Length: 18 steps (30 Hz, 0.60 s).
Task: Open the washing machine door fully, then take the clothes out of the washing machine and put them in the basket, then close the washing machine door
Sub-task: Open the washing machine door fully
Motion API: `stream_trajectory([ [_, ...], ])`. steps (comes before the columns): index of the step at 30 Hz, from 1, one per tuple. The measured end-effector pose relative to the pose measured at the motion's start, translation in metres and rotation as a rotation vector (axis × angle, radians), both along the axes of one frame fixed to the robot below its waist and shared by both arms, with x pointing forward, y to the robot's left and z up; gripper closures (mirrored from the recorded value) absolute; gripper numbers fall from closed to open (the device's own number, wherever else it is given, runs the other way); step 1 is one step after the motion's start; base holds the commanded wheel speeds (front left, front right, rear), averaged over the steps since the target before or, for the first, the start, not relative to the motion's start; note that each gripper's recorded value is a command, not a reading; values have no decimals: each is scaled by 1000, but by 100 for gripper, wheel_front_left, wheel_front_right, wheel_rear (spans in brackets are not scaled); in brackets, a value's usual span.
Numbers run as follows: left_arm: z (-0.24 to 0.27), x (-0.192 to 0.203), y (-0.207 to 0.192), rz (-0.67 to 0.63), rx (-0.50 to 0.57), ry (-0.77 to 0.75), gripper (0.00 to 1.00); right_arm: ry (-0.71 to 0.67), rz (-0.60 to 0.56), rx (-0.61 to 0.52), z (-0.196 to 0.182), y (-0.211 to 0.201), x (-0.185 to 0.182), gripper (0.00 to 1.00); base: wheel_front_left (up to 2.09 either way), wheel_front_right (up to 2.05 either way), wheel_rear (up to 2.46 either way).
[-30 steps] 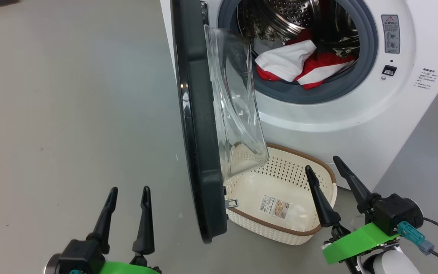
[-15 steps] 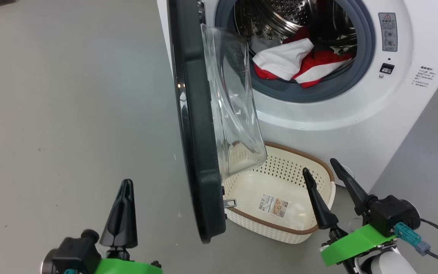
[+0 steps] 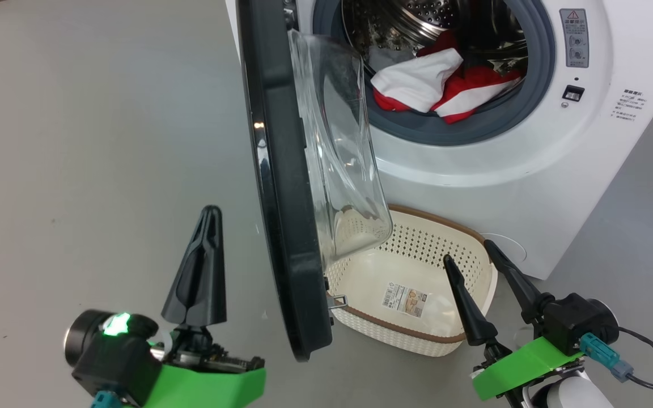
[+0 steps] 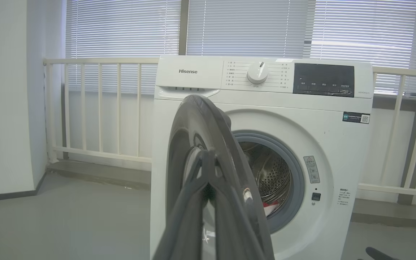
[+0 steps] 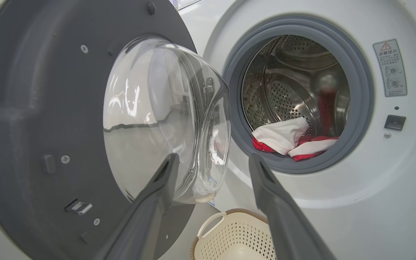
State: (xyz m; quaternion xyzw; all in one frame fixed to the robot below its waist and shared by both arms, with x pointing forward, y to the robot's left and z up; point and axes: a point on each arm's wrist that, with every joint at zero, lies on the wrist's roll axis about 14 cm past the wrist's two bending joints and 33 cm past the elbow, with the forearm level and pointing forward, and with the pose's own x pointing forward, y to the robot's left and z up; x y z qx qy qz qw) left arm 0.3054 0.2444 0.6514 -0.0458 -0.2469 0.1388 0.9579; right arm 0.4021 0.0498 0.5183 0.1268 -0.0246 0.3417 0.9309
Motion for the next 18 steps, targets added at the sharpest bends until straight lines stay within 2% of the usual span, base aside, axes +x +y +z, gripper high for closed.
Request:
stream_trajectory([
  [5,25,7,-21,-71,45,-70,100,4,-9,0,-1,-3,1,0,0,0,0],
  [12,32,20,-61,-213,80,-71,100,10,-22,1,-4,-7,4,0,0,0,0],
  [18,-8,40,-95,-351,55,112,100,14,-27,-1,-5,-9,5,0,0,0,0],
])
